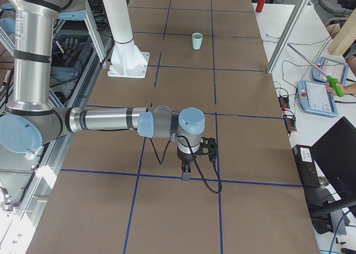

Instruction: Stack cups

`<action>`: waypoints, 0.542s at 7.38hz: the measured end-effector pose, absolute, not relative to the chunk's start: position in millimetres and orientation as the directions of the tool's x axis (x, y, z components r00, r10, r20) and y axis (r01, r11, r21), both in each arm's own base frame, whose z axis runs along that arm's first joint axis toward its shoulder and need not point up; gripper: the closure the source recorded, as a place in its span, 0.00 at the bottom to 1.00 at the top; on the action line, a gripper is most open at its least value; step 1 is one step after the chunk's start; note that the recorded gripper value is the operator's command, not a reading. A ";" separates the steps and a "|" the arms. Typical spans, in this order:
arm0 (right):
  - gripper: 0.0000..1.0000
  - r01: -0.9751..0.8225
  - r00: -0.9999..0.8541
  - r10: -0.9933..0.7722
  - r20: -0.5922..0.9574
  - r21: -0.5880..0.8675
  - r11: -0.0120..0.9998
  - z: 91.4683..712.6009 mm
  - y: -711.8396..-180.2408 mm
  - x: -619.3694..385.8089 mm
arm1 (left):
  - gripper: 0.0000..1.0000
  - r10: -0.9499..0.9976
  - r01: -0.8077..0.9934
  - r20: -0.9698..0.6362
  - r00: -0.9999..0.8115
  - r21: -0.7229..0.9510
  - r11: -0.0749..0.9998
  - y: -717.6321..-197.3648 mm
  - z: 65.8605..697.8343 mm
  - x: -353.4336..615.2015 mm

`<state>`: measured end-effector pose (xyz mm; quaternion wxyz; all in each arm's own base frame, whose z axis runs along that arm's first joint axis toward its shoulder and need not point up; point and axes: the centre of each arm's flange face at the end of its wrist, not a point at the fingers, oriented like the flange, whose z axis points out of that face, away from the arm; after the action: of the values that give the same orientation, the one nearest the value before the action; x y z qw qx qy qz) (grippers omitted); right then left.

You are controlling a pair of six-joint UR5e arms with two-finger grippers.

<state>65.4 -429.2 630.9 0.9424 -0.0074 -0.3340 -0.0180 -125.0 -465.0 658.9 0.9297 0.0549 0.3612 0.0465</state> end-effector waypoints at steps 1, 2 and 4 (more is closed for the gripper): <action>0.00 0.039 0.776 -0.029 0.630 -0.002 0.999 630.8 -429.4 65.4 | 0.00 0.124 -0.047 -0.667 0.735 0.133 0.990 -463.0 668.6 -124.8; 0.00 0.039 0.776 -0.029 0.630 -0.001 0.999 630.5 -429.6 65.4 | 0.00 0.126 -0.048 -0.666 0.735 0.135 0.990 -463.7 670.4 -124.2; 0.00 0.039 0.776 -0.029 0.630 -0.001 0.999 630.5 -429.6 65.4 | 0.00 0.135 -0.053 -0.665 0.735 0.142 0.988 -466.6 667.4 -121.6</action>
<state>65.4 -429.6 630.5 0.9424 -0.0070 -0.3340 -0.0180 -121.6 -466.6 667.4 0.9296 0.0569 0.3606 0.0505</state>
